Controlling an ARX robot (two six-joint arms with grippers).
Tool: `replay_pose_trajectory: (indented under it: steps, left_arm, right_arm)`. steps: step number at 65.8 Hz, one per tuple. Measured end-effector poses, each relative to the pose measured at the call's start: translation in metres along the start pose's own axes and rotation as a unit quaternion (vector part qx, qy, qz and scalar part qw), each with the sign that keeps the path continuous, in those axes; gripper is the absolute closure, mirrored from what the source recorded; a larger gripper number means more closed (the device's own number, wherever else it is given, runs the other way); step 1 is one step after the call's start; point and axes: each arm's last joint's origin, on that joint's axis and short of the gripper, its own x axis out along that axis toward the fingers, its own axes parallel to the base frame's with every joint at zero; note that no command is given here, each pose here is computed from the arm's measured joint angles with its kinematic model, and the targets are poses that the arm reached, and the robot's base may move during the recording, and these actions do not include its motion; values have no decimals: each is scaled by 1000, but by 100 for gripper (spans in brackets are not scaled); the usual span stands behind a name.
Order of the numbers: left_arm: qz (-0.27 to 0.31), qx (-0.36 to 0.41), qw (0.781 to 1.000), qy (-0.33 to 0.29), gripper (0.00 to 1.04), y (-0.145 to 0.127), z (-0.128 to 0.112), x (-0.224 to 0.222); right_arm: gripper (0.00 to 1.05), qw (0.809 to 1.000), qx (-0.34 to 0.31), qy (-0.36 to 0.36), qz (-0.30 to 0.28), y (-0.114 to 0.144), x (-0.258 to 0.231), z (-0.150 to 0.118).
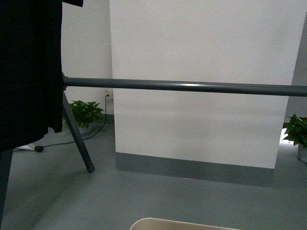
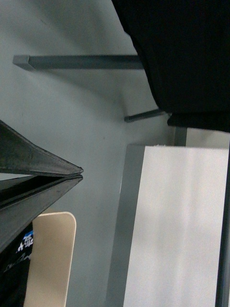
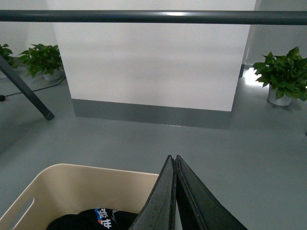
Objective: Move hamper under clothes hanger
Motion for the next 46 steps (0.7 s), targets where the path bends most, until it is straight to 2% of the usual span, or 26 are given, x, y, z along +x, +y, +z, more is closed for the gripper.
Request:
replay_pose_trajectory:
  steps: [7, 16, 46]
  left_arm:
    - [-3, 0, 1000, 0, 101, 0, -3, -7]
    - [-2, 0, 1000, -6, 101, 0, -10, -13]
    - [-2, 0, 1000, -13, 101, 0, -6, -29]
  right_arm:
    - [103, 1000, 0, 2, 0, 0, -5, -8]
    - [103, 1000, 0, -4, 0, 0, -11, -6]
    - [103, 1000, 0, -8, 0, 0, -24, -4]
